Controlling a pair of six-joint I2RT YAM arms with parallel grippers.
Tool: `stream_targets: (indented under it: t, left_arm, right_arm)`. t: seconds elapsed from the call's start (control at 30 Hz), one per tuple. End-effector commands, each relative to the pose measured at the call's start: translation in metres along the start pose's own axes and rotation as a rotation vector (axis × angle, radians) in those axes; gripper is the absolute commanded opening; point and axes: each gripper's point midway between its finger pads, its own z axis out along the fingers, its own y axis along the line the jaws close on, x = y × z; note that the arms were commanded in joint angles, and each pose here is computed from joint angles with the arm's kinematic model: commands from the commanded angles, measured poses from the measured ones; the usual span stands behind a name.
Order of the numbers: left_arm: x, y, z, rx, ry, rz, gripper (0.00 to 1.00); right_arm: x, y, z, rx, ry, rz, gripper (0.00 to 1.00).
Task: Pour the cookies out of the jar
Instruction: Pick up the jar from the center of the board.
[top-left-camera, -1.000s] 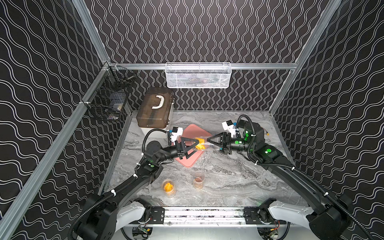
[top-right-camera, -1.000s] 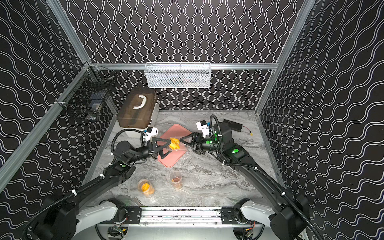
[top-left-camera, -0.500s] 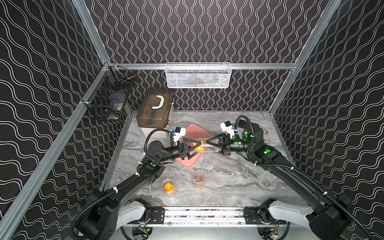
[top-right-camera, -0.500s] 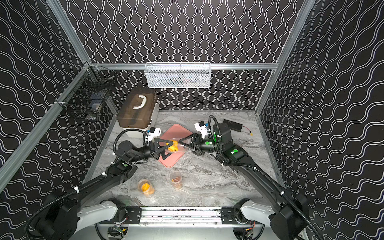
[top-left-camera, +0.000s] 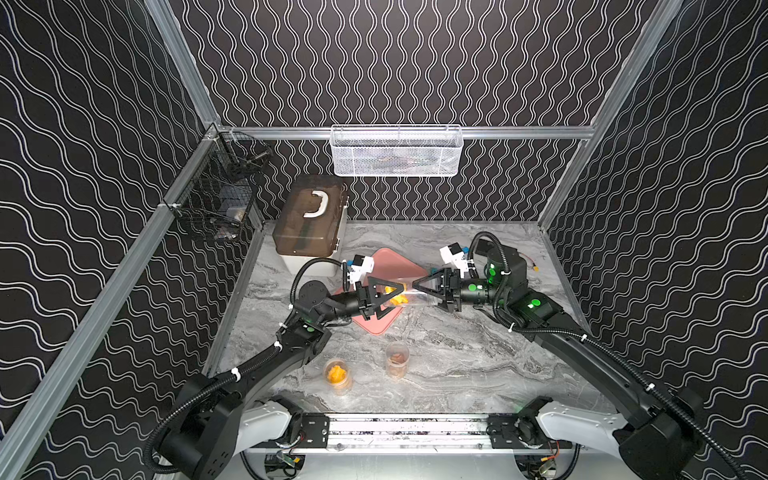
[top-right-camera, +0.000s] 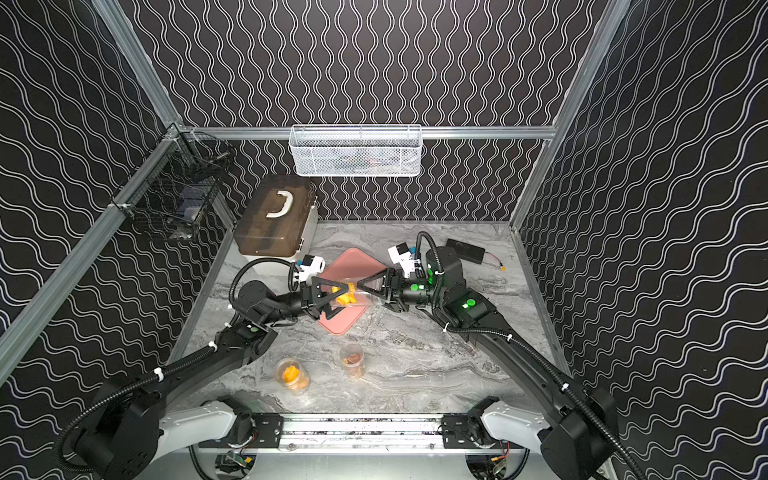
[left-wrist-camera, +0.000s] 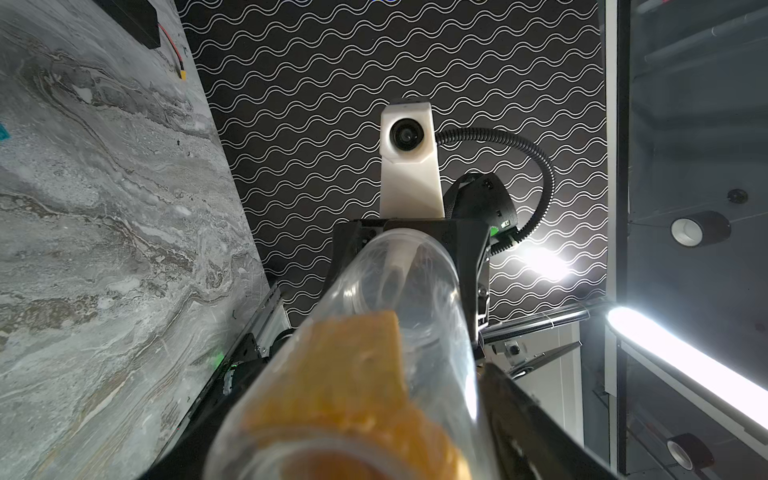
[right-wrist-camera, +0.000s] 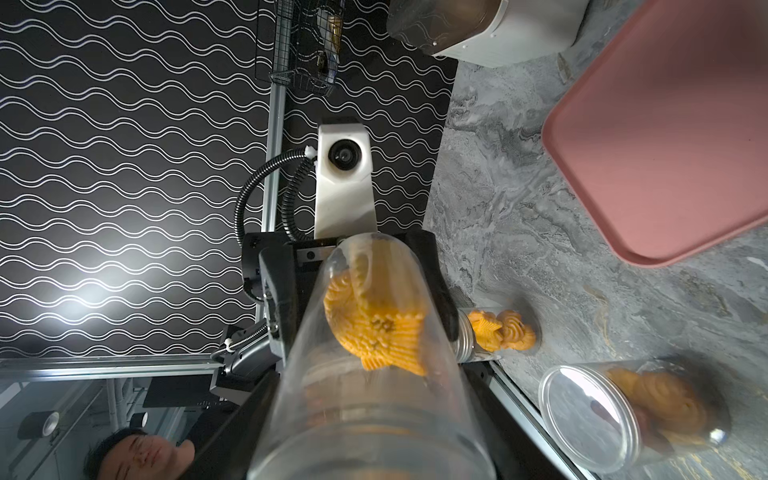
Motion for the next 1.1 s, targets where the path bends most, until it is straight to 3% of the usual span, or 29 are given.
stream_targets:
  t: [0.0,0.17,0.47,0.77,1.07]
  left_arm:
    - [0.002,-0.019,0.0,0.067,0.015,0.061,0.78]
    - [0.002,-0.02,0.001,0.084,0.018,0.059,0.73]
    - [0.002,-0.022,0.003,0.106,0.037,0.054,0.78]
    - [0.004,-0.015,0.003,0.09,0.045,0.049,0.71]
    - [0.004,-0.009,0.005,0.086,0.059,0.042,0.72]
  right_arm:
    - [0.0,0.001,0.001,-0.009,0.001,-0.015,0.56]
    - [0.001,0.0,0.001,-0.008,0.005,-0.011,0.56]
    - [0.004,0.001,0.002,-0.014,0.025,-0.011,0.56]
    - [0.003,0.0,0.002,-0.009,0.027,-0.011,0.56]
    - [0.004,0.0,0.005,-0.015,0.043,-0.007,0.56]
